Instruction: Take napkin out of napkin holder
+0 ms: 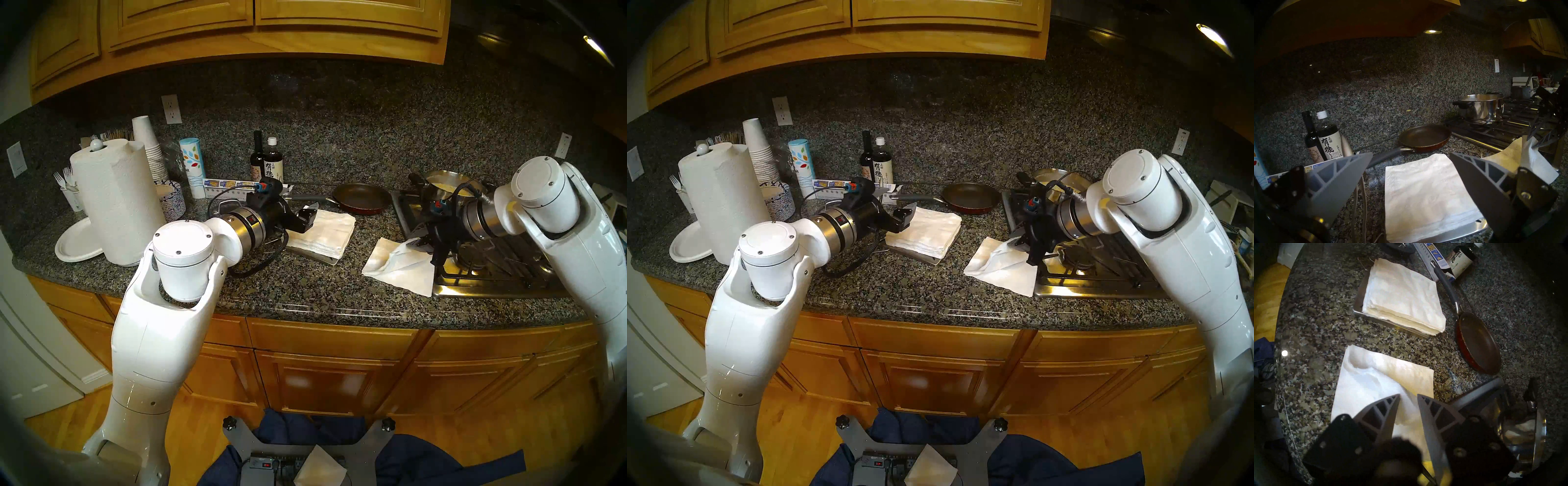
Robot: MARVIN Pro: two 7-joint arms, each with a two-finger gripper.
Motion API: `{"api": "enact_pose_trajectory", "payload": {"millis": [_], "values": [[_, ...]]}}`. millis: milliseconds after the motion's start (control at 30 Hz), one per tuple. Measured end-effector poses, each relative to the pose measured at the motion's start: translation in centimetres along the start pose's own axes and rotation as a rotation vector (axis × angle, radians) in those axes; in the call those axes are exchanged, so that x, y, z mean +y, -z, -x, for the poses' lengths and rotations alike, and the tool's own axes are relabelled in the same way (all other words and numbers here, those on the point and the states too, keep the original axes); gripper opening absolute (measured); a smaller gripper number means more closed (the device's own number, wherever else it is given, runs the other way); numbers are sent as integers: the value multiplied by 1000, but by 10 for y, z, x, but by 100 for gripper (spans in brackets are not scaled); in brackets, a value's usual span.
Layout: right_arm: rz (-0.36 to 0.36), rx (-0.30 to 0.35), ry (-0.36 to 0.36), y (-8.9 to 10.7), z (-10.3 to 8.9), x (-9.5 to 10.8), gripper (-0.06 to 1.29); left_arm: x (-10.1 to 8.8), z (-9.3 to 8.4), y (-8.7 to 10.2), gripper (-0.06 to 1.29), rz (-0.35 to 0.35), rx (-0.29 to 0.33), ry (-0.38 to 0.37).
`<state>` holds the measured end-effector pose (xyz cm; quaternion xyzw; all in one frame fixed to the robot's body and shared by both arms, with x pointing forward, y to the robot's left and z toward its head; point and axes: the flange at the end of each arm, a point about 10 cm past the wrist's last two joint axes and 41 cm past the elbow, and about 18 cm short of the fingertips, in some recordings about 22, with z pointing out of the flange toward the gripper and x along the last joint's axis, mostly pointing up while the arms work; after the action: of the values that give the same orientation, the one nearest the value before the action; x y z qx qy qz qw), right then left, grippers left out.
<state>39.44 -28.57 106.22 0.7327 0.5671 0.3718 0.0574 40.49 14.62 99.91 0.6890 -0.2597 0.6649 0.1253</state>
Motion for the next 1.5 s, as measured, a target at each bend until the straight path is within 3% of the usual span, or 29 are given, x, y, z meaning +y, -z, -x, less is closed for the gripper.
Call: {"api": "enact_pose_trajectory", "payload": {"millis": [333, 400, 767, 1100, 1433, 1500], "values": [[67, 15, 28, 25, -8, 13, 41, 5, -2, -4, 123, 15, 3, 0], [80, 27, 32, 25, -10, 15, 51, 6, -2, -4, 123, 15, 3, 0], [174, 117, 26, 7, -19, 33, 61, 1, -14, 3, 123, -16, 22, -14], [207, 173, 19, -6, -24, 39, 61, -21, -41, 22, 123, -92, 77, -39], [226, 213, 23, -13, -28, 40, 60, -41, -45, 31, 123, -179, 77, -38], [229, 219, 25, -14, -29, 40, 54, -42, -45, 32, 123, -189, 75, -42]]}}
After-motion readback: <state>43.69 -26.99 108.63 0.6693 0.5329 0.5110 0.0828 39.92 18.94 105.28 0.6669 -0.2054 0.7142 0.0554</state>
